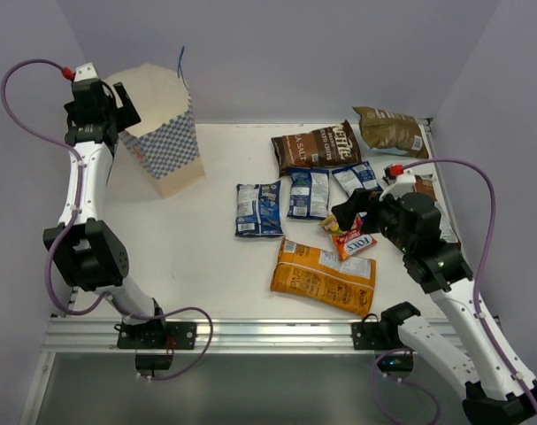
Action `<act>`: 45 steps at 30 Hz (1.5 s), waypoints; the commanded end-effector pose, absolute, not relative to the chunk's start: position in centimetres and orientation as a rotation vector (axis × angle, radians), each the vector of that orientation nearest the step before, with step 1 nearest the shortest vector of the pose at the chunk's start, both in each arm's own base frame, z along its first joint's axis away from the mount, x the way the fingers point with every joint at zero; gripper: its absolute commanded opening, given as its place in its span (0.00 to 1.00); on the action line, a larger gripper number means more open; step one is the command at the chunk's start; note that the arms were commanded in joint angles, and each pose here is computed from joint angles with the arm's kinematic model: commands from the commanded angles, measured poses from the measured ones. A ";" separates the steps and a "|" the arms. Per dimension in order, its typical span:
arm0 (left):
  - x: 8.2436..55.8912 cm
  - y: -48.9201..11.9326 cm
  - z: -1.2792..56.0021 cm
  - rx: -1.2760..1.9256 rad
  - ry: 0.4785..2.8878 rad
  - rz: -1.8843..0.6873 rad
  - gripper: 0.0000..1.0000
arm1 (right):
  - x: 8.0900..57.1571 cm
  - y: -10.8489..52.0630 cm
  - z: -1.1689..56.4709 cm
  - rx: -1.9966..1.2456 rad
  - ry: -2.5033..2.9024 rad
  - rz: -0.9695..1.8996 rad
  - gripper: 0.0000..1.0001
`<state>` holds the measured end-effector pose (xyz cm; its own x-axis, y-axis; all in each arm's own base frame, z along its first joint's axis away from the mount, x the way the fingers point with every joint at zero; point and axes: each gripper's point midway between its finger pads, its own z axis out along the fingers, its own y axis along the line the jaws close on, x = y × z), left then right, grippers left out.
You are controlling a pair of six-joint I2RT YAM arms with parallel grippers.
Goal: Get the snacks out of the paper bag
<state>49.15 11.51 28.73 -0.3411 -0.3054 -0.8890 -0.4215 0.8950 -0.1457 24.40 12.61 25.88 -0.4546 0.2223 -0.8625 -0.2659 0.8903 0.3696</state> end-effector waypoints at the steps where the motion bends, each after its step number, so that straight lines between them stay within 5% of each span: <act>1: 46.8 12.0 32.6 -0.493 1.879 0.191 1.00 | 24.0 13.8 26.9 -0.120 1.915 0.622 0.99; 13: 39.3 8.2 38.1 -0.407 1.831 0.064 1.00 | 23.2 13.4 29.2 -0.133 1.855 0.626 0.99; 31: 20.4 0.4 46.8 -0.114 1.490 -0.026 1.00 | 16.1 0.9 42.5 0.065 1.399 0.174 0.99; 45: 17.7 1.9 47.8 -0.189 1.417 0.007 1.00 | 7.6 -5.6 47.3 0.179 1.076 0.053 0.99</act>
<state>17.61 1.68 47.80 0.1566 -0.1264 -0.9795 -0.1028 0.9843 -0.1434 8.61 -4.25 46.37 0.4303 0.1616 -0.8881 -0.0083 0.9845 0.1752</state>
